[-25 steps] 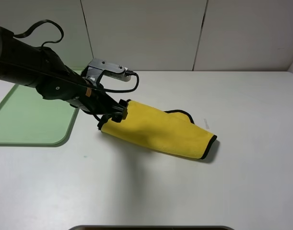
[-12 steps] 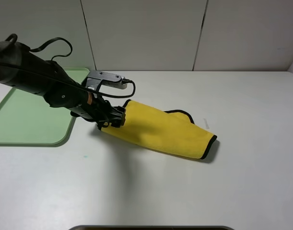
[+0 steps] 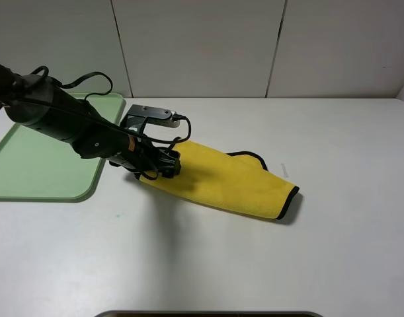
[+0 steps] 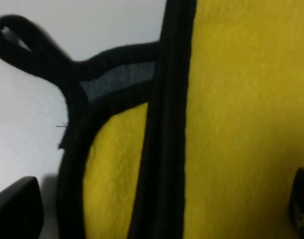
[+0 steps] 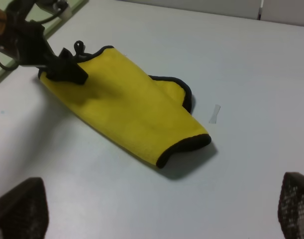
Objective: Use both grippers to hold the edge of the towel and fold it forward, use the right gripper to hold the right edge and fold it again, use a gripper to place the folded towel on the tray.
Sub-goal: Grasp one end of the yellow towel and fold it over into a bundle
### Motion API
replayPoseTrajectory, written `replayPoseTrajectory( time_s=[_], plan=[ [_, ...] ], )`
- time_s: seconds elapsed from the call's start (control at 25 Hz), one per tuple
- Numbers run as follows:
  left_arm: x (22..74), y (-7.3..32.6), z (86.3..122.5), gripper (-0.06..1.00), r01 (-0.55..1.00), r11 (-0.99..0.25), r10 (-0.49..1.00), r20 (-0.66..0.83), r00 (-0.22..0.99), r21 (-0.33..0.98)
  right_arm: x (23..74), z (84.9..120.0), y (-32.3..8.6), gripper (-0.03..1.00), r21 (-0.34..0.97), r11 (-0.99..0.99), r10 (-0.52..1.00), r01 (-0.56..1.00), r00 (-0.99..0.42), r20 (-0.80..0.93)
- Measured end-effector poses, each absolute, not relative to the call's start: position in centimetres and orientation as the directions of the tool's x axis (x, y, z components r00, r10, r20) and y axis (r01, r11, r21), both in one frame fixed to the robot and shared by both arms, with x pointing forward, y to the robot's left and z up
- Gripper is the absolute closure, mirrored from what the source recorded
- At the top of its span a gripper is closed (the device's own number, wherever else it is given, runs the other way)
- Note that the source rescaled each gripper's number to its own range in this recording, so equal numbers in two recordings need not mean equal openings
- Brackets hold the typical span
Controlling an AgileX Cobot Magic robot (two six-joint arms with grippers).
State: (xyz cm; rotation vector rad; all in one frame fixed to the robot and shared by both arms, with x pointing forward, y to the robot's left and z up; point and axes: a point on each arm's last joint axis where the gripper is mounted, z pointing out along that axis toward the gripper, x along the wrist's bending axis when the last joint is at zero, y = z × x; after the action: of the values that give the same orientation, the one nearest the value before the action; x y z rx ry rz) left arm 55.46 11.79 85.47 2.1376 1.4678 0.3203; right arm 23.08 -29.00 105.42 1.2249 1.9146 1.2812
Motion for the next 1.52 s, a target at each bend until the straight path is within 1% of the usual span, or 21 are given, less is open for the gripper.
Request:
replayPoseTrajectory(
  time_s=[0.4, 0.76, 1.12, 1.52],
  plan=[
    [55.8, 11.5, 85.1, -0.04, 0.788, -0.275, 0.914, -0.103, 0.392, 0.551, 23.1, 105.4, -29.0, -0.03, 0.909, 0.141, 0.891, 0.392, -0.451, 0.057],
    [55.8, 11.5, 85.1, 0.03, 0.784, -0.276, 0.912, -0.105, 0.396, 0.556, 23.1, 105.4, -29.0, -0.03, 0.909, 0.141, 0.891, 0.392, -0.451, 0.057],
    [56.3, 12.5, 85.2, 0.03, 0.796, -0.253, 0.926, -0.102, 0.364, 0.550, 23.1, 105.4, -29.0, -0.03, 0.909, 0.141, 0.891, 0.392, -0.451, 0.057],
    [56.2, 12.8, 85.2, 0.05, 0.810, -0.259, 0.932, -0.084, 0.353, 0.527, 23.1, 105.4, -29.0, -0.03, 0.909, 0.141, 0.891, 0.392, -0.451, 0.057]
  ],
)
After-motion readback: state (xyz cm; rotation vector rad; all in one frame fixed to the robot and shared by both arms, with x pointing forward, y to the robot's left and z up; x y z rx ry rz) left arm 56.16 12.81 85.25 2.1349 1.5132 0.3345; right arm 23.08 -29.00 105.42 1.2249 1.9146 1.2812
